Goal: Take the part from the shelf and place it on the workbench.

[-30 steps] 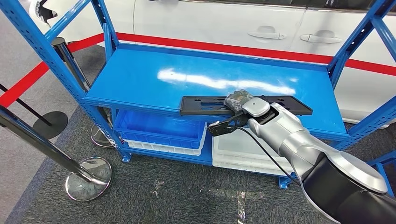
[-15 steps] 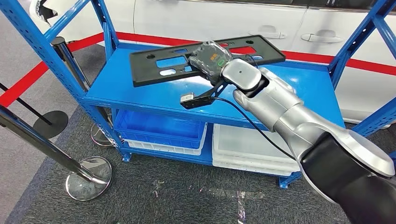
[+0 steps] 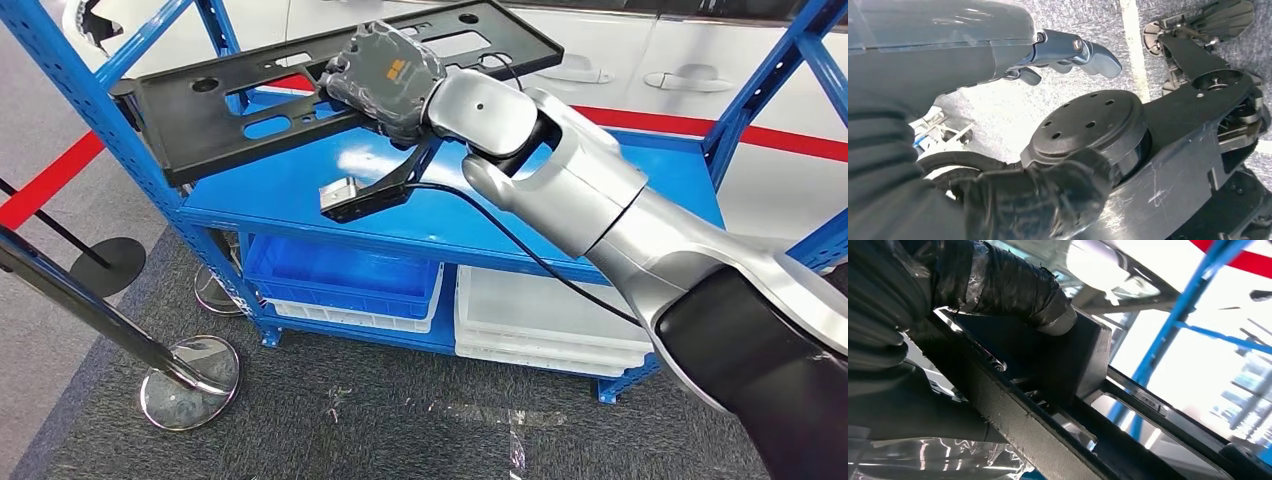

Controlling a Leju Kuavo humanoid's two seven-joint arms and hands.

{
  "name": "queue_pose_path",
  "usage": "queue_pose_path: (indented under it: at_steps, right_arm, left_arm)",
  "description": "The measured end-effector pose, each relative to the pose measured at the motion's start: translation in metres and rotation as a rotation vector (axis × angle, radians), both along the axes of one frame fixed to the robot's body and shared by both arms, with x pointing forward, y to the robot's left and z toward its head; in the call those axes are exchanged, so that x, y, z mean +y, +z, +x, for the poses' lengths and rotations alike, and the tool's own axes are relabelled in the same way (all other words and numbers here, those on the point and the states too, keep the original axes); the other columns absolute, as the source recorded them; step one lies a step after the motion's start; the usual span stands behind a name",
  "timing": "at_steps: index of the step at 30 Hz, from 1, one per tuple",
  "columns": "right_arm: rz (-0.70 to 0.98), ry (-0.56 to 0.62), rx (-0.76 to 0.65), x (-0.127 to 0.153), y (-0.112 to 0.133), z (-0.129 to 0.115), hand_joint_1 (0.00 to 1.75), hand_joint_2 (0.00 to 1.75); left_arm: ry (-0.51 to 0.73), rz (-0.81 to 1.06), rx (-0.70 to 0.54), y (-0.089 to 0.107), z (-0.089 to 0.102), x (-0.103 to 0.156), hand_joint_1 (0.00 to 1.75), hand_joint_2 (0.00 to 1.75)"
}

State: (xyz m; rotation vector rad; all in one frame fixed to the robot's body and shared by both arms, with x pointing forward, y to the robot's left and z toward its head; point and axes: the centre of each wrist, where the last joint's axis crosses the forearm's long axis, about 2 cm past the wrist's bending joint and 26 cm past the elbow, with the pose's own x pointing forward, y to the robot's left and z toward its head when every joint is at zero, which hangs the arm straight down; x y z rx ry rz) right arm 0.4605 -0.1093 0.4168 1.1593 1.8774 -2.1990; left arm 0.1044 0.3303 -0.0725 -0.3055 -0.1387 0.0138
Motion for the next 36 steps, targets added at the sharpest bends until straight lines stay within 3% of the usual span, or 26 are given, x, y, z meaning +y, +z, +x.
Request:
queue_pose_path:
  at_steps: [6,15,36]
  right_arm:
    - [0.049,0.060,0.094,0.012,0.012,-0.012,1.75,1.75]
    - [0.071,0.109,0.095,0.014,0.020,-0.021,1.75,1.75]
    - [0.090,0.110,0.121,-0.001,0.022,-0.019,1.75,1.75]
  left_arm:
    - [0.000,-0.002,0.004,0.001,0.000,0.000,0.00,1.75]
    - [-0.010,-0.006,0.003,0.005,0.000,0.001,0.00,1.75]
    - [-0.039,-0.012,-0.002,0.008,0.000,-0.001,0.00,1.75]
